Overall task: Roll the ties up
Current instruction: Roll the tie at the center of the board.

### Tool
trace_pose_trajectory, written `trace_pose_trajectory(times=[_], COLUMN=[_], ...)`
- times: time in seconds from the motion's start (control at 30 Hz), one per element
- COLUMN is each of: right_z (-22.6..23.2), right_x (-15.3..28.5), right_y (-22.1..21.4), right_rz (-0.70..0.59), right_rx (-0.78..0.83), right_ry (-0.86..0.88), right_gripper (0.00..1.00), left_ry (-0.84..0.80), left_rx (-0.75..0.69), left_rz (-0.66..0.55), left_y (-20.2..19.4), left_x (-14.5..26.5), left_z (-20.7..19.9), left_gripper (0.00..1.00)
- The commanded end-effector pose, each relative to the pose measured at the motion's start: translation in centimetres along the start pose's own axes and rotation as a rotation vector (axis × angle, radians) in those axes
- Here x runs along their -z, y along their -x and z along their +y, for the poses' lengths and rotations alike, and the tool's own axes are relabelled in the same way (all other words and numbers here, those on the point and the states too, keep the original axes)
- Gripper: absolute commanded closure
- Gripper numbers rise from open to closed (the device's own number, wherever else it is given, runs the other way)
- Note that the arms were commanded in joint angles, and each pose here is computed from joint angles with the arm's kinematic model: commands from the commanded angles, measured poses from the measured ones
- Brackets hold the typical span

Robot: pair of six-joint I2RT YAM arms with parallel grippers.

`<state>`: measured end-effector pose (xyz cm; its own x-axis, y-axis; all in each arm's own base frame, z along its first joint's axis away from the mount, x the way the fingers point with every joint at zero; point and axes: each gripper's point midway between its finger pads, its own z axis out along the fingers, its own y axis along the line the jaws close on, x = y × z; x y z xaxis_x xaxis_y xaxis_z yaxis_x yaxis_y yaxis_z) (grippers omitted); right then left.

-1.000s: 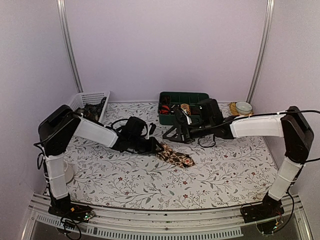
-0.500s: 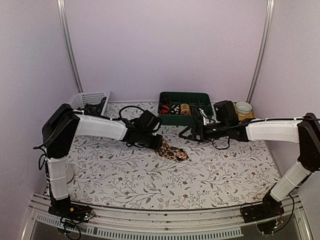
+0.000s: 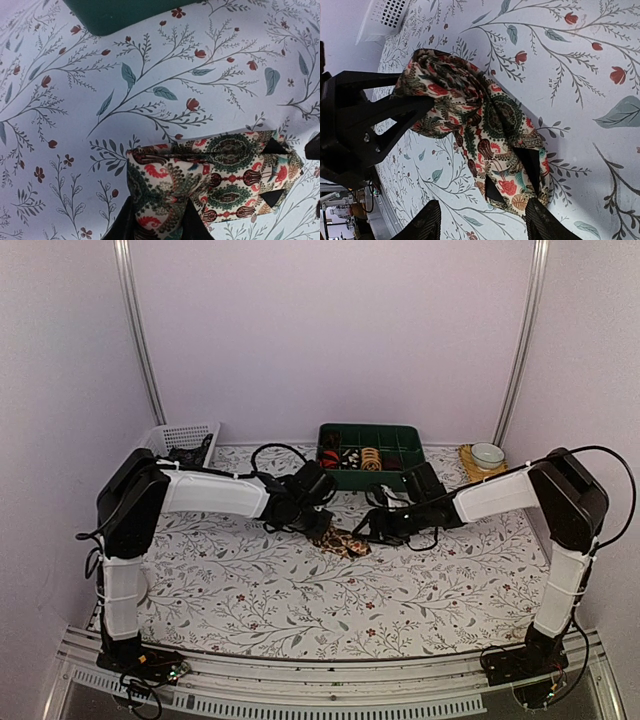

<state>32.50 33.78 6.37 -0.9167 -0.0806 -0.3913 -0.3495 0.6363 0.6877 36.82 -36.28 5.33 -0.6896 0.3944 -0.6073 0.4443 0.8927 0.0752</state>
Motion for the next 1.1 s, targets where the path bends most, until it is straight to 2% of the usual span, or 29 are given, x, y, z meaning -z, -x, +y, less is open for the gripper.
trace_pose_trajectory(times=[0.0, 0.17, 0.27, 0.3, 0.43, 0.5, 0.7, 0.93, 1.07], right_z=[-2.7, -4.5, -4.6, -4.5, -4.3, -4.4, -3.2, -1.9, -2.1], right_x=[-2.6, -4.0, -4.5, -4.6, -5.2, -5.3, -5.2, -5.3, -5.1], right_y=[-1.1, -1.4, -1.9, -2.2, -4.0, -5.1, -7.7, -9.1, -9.0], right_rz=[0.05, 0.074, 0.096, 0.105, 0.156, 0.179, 0.22, 0.238, 0.235], right_rx=[-0.044, -0.046, -0.048, -0.045, -0.033, -0.035, -0.029, -0.014, -0.012], right_ry=[-0.055, -0.108, -0.108, -0.11, -0.124, -0.134, -0.135, -0.134, -0.157], right_gripper=[0.43, 0.39, 0.44, 0.47, 0.73, 0.8, 0.82, 0.87, 0.87], left_ry=[0.071, 0.04, 0.039, 0.039, 0.049, 0.056, 0.123, 0.097, 0.111], left_rx=[-0.09, -0.09, -0.08, -0.071, -0.022, 0.009, 0.021, 0.028, -0.042], left_rz=[0.073, 0.061, 0.055, 0.049, 0.016, -0.01, -0.033, -0.03, -0.036], left_y=[-2.4, -2.2, -2.1, -1.9, -1.0, -0.3, 0.1, -0.6, -1.0], left_x=[-0.9, -0.7, -0.6, -0.4, 0.1, 0.7, 0.9, 0.5, 0.6], left_z=[0.5, 0.0, 0.2, 0.4, 1.3, 1.9, 3.3, 2.8, 2.5], left_gripper=[0.89, 0.89, 0.89, 0.89, 0.89, 0.89, 0.89, 0.89, 0.9])
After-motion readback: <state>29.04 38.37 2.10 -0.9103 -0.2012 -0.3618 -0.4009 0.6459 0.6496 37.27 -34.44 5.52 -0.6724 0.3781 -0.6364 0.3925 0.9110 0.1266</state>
